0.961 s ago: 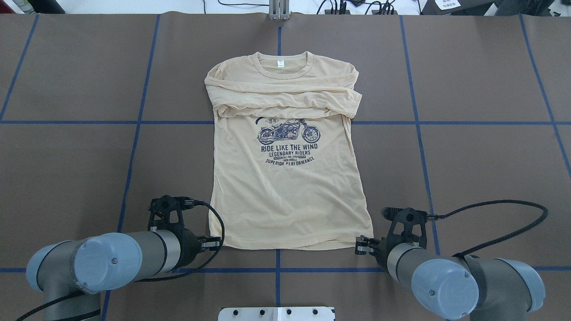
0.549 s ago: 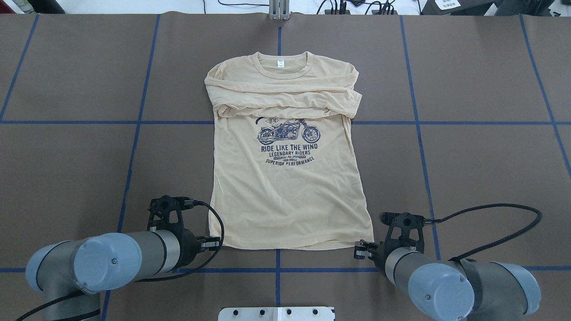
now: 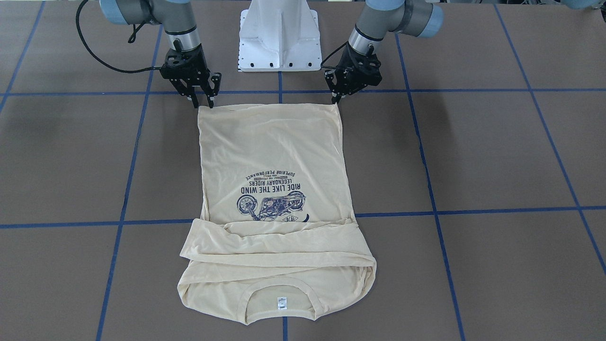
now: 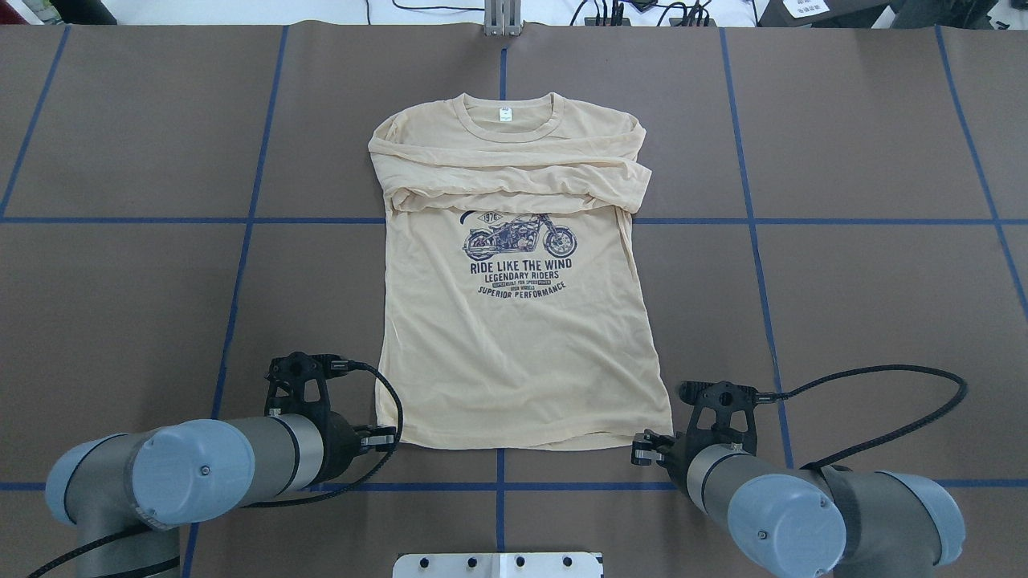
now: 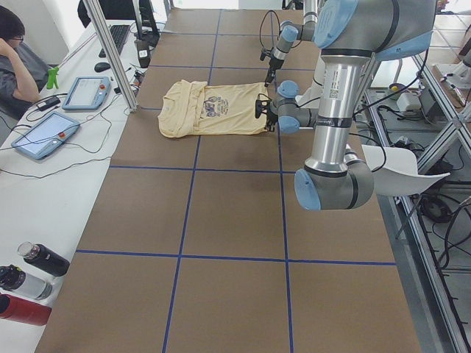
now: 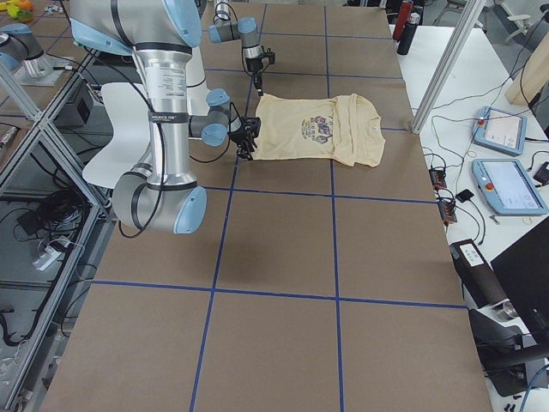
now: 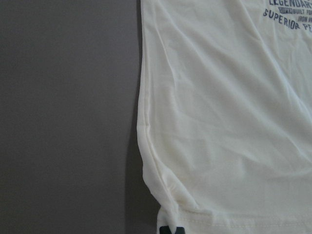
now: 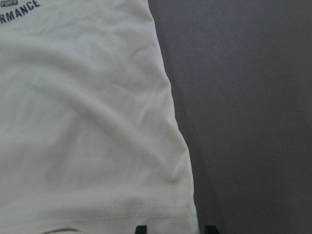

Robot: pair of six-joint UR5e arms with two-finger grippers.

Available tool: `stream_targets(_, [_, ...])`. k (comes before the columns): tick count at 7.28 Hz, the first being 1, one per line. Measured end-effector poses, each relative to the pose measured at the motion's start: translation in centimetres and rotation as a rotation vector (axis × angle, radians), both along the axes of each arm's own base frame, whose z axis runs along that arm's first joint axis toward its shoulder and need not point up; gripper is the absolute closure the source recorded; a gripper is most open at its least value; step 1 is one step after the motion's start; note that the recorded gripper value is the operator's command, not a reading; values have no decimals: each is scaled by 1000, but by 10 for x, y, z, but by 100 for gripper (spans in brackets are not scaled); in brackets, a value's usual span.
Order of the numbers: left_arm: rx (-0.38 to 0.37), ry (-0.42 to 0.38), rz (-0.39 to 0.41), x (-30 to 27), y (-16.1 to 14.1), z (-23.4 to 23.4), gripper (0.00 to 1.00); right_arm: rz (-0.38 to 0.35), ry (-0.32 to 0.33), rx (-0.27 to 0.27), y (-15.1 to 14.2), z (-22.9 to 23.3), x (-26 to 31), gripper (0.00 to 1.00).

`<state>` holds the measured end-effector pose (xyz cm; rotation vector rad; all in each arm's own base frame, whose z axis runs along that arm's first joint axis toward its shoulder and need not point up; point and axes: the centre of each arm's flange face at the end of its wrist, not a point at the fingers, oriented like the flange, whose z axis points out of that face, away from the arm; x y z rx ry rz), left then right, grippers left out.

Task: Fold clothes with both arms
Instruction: 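Close both grippers on the hem corners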

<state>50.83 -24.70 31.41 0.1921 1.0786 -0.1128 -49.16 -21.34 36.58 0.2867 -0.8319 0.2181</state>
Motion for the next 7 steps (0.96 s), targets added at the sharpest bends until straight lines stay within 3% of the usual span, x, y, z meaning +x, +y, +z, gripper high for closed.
stream_targets(3, [1, 3, 0, -1, 0, -2, 100, 12, 7, 9, -6, 2, 1, 57])
stream_targets(4, [1, 4, 0, -1, 0, -2, 100, 15, 12, 9, -8, 4, 1, 65])
stream_targets(5, [1, 6, 0, -2, 0, -3, 100, 16, 15, 10, -9, 5, 1, 91])
stream_targets(6, [2, 8, -1, -3, 0, -4, 100, 17, 16, 9, -9, 6, 1, 100])
stream_targets(7, [2, 10, -1, -4, 0, -5, 100, 20, 12, 7, -10, 4, 0, 100])
